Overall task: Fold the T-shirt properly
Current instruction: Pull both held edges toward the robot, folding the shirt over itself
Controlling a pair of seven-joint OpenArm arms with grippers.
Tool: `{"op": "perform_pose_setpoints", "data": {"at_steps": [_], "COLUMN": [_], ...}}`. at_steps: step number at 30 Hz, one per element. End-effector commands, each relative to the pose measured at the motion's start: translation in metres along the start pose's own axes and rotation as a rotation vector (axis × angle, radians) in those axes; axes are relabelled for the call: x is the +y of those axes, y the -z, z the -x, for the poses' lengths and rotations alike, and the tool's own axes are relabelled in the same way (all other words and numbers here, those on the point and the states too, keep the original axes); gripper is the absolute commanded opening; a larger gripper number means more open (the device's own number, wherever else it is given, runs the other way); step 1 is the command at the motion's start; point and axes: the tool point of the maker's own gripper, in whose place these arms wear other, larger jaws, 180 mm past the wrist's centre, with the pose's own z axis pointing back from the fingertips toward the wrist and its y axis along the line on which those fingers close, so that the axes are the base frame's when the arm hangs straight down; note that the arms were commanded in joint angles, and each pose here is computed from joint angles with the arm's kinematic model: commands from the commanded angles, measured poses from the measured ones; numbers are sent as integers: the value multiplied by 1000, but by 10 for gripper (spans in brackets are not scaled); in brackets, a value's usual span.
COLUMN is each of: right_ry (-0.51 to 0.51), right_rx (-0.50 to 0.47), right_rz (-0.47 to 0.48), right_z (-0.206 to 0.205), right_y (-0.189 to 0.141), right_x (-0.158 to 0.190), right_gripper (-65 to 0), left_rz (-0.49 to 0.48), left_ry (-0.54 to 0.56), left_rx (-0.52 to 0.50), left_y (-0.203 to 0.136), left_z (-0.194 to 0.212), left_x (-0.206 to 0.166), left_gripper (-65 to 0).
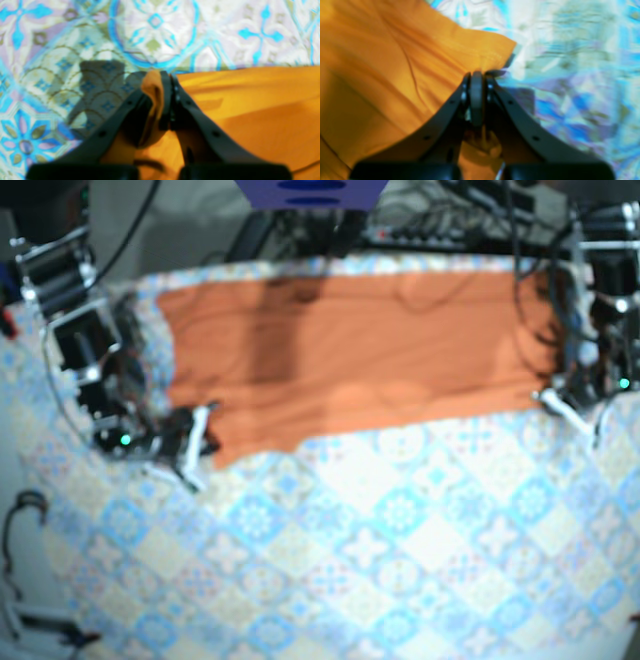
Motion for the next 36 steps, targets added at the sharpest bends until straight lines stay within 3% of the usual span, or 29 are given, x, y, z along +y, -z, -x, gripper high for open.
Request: {"op": "perform_pose_setpoints", "data": {"at_steps": [1,15,25,36], "right_ry": [-23,-10,39,35], "right_rx": [-67,-149,-183,-184], "right_rz": [27,48,95,106], "right_z": [-25,-12,5,23], "right_y": [-11,-42,-64,-80], "right_x": [-12,3,-4,7], "right_gripper": [-650,-650,-650,-650], "left_rz": [-20,-15,29,29], "left_ry": [23,35,178,178], "left_rx": [-53,-52,-69,-46], "left_y": [-11,-12,-28,-28], "left_z": [-23,-21,-16,2], "left_x": [7,6,-13,-11], "left_gripper": [-650,-650,-650,-650]}}
